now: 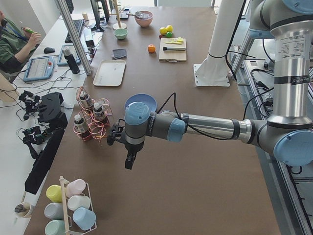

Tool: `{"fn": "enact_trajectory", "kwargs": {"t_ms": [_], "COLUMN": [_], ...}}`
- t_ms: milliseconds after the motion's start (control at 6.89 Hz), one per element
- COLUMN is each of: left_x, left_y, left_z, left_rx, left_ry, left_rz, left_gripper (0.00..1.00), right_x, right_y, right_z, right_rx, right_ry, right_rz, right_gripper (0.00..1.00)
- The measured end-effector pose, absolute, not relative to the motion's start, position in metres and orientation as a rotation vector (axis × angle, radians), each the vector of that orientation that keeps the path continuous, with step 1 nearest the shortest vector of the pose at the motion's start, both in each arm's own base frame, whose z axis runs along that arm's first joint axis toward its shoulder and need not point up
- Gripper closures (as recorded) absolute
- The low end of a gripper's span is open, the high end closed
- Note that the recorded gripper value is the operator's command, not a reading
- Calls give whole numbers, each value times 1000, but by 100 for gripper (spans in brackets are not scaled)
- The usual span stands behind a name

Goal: Pick orange to plate

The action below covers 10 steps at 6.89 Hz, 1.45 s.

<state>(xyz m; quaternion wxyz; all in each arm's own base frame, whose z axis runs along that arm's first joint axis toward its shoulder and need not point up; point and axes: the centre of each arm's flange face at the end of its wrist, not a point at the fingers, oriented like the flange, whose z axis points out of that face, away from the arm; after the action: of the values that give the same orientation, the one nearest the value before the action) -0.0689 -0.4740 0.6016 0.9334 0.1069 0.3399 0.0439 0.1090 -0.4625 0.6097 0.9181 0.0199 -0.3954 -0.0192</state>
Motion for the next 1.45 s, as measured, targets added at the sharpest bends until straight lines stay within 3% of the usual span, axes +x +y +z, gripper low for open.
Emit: {"fn": "enact_trajectory", "kwargs": {"t_ms": [1452], "left_x": [-69], "left_y": [-472], "left_z": [605], "left_rx": [211], "left_ry": [694], "left_rz": [86], "left_gripper": [2], "right_x": [109], "right_y": [-464], "right_z": [608], "right_rx": [44], "right_ry": [-814], "right_rz": [-40], "right_gripper": [0]}}
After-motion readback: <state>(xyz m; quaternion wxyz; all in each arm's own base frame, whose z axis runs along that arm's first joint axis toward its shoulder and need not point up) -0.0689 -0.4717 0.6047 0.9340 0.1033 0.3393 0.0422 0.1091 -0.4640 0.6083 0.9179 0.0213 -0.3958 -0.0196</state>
